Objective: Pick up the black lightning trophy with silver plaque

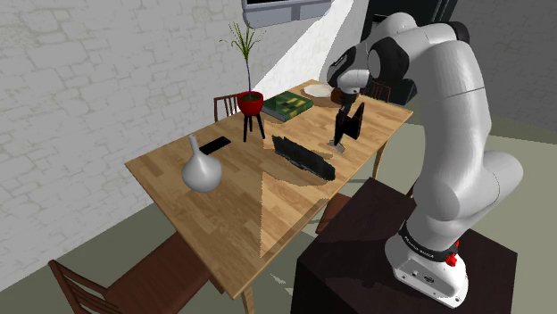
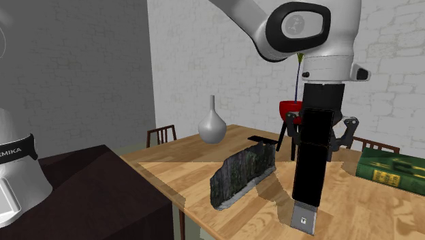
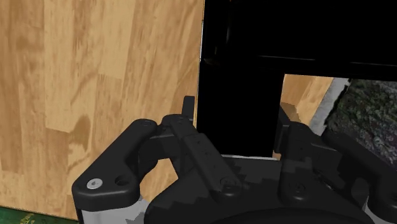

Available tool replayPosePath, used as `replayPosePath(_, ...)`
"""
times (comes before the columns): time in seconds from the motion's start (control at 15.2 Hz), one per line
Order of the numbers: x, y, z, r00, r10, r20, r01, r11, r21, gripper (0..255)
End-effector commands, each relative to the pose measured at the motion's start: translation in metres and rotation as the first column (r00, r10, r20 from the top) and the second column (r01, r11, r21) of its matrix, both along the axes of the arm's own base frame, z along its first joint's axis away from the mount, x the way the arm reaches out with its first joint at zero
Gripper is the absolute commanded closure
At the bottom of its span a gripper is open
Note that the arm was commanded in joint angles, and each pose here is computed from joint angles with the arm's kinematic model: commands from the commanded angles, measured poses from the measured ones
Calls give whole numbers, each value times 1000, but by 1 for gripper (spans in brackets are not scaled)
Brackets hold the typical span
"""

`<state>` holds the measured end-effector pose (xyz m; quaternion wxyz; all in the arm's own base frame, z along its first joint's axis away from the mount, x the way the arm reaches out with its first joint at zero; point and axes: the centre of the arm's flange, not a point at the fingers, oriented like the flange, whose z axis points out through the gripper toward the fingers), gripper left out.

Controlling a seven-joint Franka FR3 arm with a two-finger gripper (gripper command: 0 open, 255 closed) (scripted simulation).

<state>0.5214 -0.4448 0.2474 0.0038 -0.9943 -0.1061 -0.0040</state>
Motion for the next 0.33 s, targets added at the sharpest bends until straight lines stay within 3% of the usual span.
replayPosePath(0.0,0,1,11,1000,0,1,0,1000,-1,255)
replayPosePath(0.26,0,1,23,1000,0,1,0,1000,-1,255)
